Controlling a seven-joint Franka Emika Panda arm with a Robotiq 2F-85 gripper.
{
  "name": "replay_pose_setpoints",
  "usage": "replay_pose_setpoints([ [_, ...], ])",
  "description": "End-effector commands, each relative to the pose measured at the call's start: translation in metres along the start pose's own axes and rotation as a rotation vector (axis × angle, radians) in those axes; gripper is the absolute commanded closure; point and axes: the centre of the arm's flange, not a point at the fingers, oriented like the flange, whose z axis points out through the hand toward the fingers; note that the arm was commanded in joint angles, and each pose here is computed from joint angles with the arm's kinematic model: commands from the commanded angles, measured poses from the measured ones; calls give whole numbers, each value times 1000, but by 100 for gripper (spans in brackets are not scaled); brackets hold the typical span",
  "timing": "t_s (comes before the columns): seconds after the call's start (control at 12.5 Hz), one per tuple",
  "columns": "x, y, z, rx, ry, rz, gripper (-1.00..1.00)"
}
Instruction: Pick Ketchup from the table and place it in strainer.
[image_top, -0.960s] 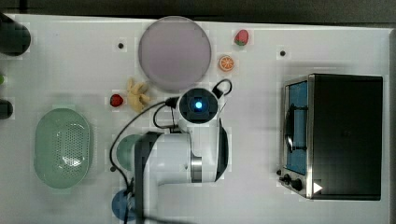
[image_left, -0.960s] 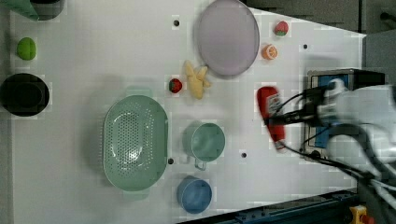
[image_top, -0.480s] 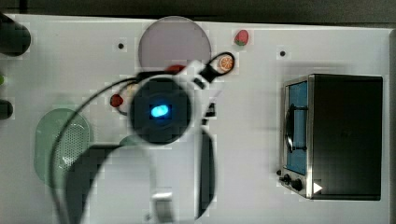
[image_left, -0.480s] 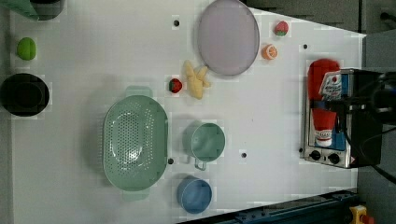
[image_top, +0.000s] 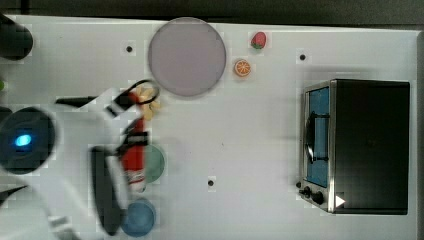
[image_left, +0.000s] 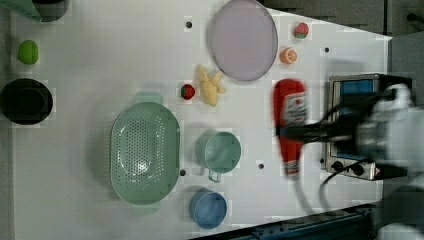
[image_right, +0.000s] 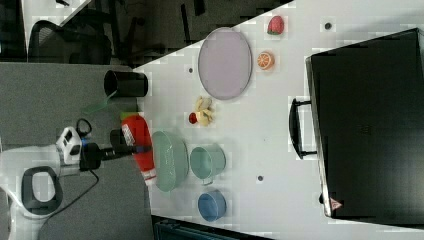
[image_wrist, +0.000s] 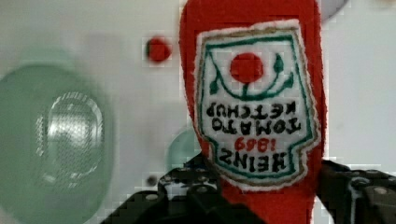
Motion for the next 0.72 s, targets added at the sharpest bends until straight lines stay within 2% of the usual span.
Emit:
replay_pose_setpoints([
  [0.08,-20,-55,8,2,-9,137,-23],
  [0.4,-25,-122,45,97,13,134,-23],
  [0.56,-26,-147,69,154,3,168,-23],
  [0.72,-27,-165,95,175,-6,201,-23],
])
